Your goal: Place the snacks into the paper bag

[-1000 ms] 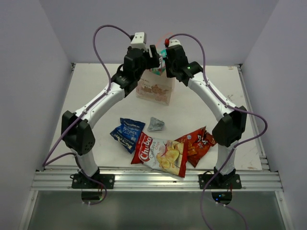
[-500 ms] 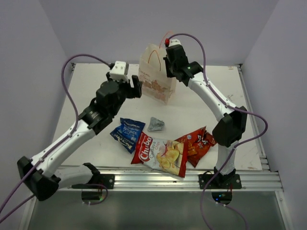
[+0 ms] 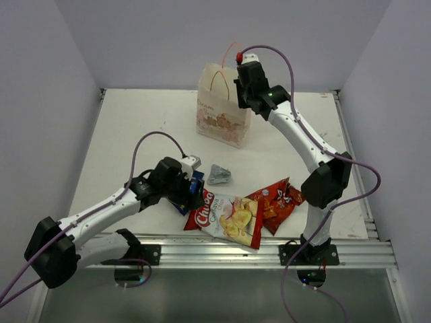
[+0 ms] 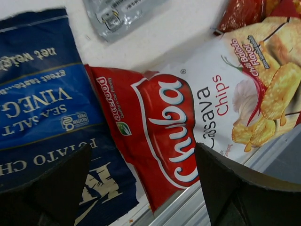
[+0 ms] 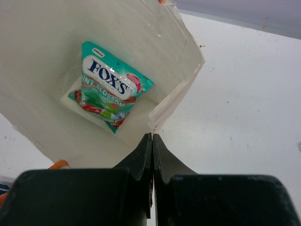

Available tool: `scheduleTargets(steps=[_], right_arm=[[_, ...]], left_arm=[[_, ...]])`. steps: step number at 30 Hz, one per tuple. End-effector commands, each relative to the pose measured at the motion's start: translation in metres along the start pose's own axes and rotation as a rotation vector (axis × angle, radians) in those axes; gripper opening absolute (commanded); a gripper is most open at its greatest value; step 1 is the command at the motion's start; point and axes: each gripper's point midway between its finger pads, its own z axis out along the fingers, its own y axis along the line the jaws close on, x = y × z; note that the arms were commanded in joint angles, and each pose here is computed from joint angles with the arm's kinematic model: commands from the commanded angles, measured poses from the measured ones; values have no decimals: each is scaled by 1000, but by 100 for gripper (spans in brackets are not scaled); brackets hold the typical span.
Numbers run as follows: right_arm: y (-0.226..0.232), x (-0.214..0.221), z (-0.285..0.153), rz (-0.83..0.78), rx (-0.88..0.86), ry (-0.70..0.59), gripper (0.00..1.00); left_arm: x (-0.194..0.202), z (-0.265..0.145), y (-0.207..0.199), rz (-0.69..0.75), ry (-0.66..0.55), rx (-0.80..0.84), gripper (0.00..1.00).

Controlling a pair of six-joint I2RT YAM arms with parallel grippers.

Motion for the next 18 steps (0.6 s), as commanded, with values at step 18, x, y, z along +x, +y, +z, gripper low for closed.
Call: scheduleTargets(steps=[18], right_arm=[[-9, -28, -39, 50, -29, -87, 0]], left_arm=[[52, 49, -21, -39, 196, 133, 89]])
